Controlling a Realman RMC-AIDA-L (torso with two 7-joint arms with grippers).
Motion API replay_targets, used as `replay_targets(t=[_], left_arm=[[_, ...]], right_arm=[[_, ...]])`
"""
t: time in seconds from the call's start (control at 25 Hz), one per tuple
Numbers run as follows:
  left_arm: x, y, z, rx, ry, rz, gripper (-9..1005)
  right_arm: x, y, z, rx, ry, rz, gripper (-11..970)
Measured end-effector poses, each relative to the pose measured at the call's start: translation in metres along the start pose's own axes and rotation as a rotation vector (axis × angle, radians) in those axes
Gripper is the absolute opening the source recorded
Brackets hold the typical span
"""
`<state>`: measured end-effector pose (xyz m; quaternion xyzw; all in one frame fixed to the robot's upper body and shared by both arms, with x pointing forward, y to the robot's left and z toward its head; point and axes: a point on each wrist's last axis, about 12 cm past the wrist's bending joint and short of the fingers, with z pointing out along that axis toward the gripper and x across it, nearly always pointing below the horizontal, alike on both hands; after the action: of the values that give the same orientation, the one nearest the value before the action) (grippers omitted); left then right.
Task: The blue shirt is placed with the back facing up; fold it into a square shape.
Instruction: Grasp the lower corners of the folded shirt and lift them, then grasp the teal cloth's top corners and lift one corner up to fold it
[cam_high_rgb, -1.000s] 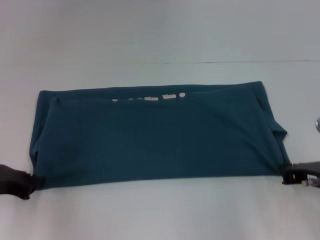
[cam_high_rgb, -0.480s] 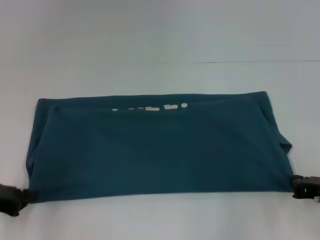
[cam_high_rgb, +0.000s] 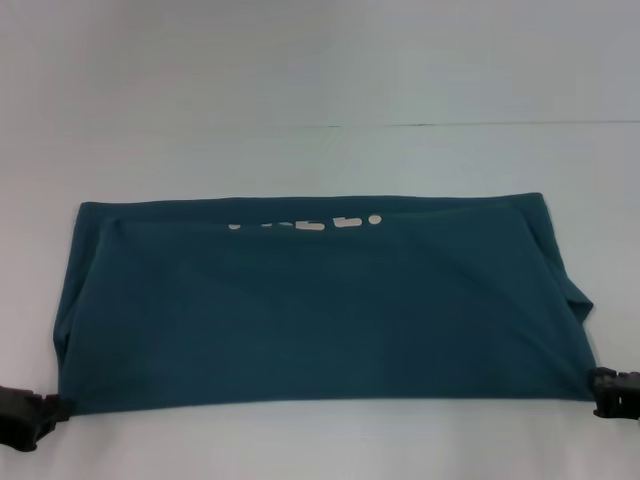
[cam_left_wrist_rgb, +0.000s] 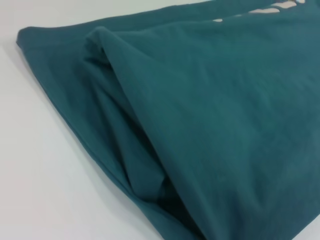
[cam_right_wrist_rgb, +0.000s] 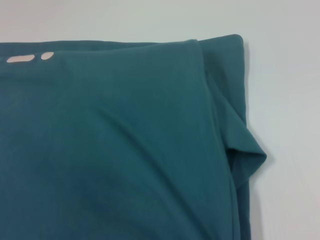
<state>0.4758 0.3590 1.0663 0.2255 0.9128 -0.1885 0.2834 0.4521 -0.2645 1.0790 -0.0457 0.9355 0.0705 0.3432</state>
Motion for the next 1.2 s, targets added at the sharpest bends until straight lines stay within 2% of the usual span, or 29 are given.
replay_targets(t=[0.4,0.64,0.88,0.96,1.08,1.2], left_arm=[[-0.002,0.000,-0.001,0.007,-0.012,0.004,44],[-0.005,0.000,-0.001,0.008,-0.024,0.004,44],[-0.011,0.001,-0.002,0.002,-0.031,0.016,45],[-0.012,0.001,-0.002,0.002,-0.031,0.016,45],[-0.012,0.001,-0.002,0.001,-0.032,0.016,45],[-0.013,0.002,-0.003,-0.001,-0.033,0.018,45]], right_arm=[[-0.007,0.004,0.002,-0.025,0.019,-0.028,17],[-0.020,-0.003,0.002,-0.012,0.015,-0.026,41],[-0.044,-0.011,0.000,0.016,-0.055,-0.034,258],[-0.052,-0.010,0.000,0.014,-0.073,-0.044,359],[-0.064,-0.001,0.004,-0.013,-0.094,-0.080,510],[-0.080,0.017,0.015,-0.063,-0.105,-0.138,512]])
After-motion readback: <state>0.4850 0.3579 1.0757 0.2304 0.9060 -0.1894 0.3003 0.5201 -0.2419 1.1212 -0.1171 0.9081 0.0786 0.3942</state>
